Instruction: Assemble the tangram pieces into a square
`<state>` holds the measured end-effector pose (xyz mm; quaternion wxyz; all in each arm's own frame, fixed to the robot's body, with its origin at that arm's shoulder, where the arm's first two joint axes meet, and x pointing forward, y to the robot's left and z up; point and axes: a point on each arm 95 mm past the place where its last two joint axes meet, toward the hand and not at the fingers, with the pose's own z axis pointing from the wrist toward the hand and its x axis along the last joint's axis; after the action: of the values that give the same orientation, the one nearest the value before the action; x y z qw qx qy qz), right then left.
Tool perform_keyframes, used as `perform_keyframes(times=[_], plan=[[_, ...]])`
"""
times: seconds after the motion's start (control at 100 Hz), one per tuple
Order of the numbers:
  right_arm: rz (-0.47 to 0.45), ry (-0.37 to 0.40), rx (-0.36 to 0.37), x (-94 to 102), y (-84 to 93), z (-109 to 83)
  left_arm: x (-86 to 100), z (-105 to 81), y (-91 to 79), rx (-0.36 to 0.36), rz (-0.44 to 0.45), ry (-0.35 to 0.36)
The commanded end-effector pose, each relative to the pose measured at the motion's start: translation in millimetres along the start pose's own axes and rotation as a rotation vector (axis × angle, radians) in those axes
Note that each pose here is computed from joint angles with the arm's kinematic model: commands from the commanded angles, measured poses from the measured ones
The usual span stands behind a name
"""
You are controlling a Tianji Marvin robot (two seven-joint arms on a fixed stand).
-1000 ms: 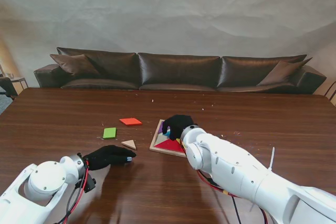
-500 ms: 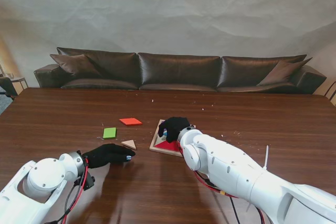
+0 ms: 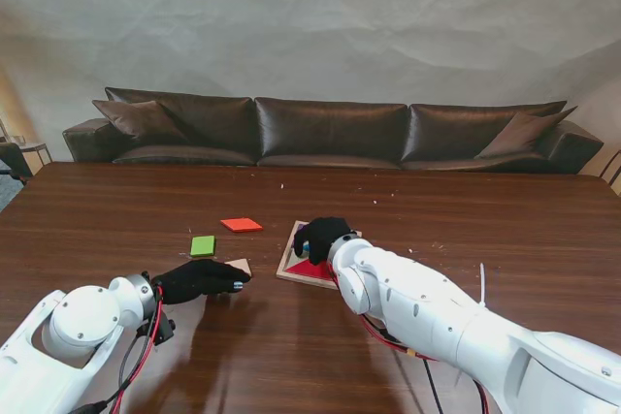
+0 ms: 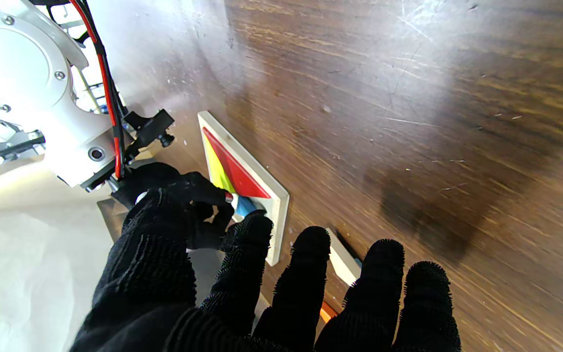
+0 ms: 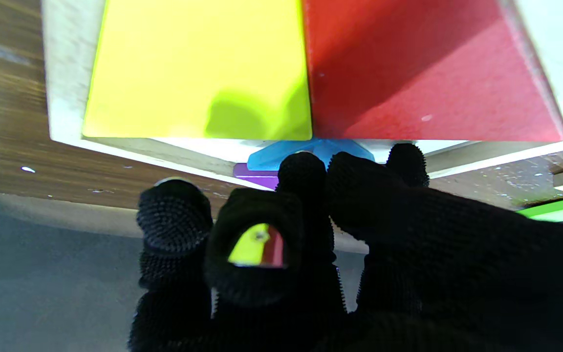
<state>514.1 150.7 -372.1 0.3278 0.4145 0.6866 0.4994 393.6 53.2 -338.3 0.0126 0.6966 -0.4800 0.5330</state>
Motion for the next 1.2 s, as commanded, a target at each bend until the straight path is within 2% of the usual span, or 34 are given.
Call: perform_keyframes(times=[0.0, 0.69, 1.19], plan=[[-0.01, -0.014, 0.033, -3.5, -5.3, 0.7, 0.5, -0.1, 0.7, -0.02, 0.003, 0.004], [-0.044, -0.077, 0.065, -29.4, -5.7, 1.9, 3.4, -1.1, 0.8, -0.026, 0.011, 0.011], [-0.032, -0.143, 0.08, -47.8, -2.4, 1.9, 4.9, -1.9, 0.1, -0.031, 0.018, 0.012]])
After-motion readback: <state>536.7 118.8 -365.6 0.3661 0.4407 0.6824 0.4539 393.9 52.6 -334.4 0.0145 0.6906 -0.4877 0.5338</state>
